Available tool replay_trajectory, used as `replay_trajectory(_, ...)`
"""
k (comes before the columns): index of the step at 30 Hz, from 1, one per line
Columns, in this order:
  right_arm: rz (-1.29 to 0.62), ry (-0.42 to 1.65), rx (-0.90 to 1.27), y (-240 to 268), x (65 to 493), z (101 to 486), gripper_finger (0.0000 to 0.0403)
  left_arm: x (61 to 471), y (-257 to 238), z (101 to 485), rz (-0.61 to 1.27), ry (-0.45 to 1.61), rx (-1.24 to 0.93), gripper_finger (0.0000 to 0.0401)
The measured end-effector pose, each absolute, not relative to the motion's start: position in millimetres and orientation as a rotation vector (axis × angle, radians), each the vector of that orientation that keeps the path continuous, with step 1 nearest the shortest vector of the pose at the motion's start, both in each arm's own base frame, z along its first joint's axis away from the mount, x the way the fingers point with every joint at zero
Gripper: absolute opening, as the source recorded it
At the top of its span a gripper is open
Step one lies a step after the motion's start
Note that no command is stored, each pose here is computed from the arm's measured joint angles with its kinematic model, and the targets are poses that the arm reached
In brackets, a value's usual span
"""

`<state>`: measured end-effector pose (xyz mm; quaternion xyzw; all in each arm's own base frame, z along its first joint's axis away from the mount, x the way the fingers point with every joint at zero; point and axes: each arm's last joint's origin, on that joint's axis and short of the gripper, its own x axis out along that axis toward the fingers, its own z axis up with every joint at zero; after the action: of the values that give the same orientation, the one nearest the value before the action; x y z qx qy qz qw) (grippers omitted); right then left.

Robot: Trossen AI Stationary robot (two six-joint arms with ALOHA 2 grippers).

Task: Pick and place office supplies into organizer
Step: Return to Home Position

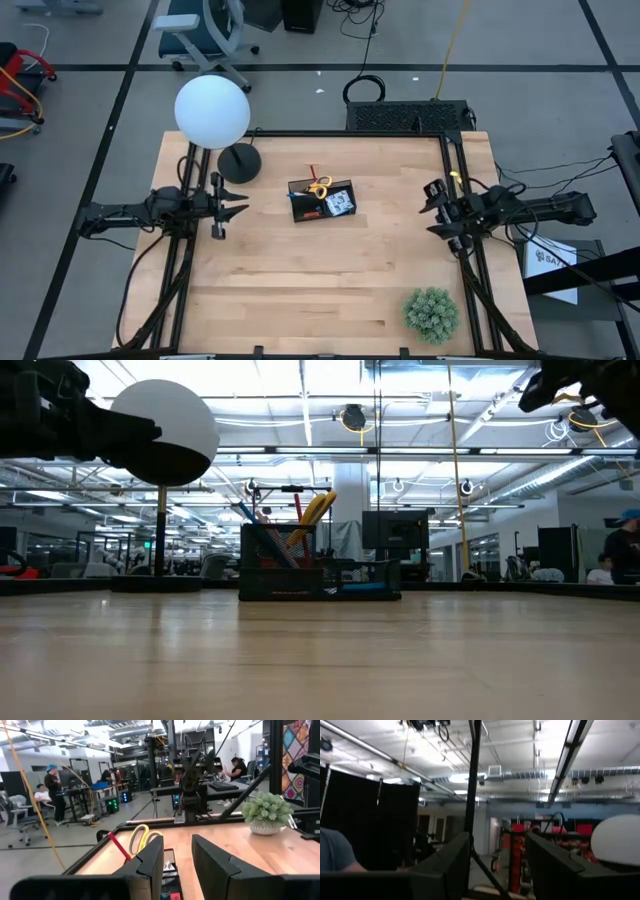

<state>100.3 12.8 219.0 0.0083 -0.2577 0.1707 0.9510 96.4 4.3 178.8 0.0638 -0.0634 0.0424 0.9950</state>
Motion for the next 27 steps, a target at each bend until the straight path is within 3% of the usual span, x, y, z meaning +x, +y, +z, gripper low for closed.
replay_trajectory(5,0.273,-0.397,0.021,11,107,208,0.0187,97,4,178,0.077,-0.120,0.128,0.0108)
replay_trajectory(12,-0.086,-0.147,0.109,1,114,184,0.0187,97,3,176,0.075,-0.099,0.130,0.0108)
replay_trajectory(27,-0.007,0.172,0.011,4,114,154,0.0187,97,3,171,0.073,-0.048,0.147,0.0108)
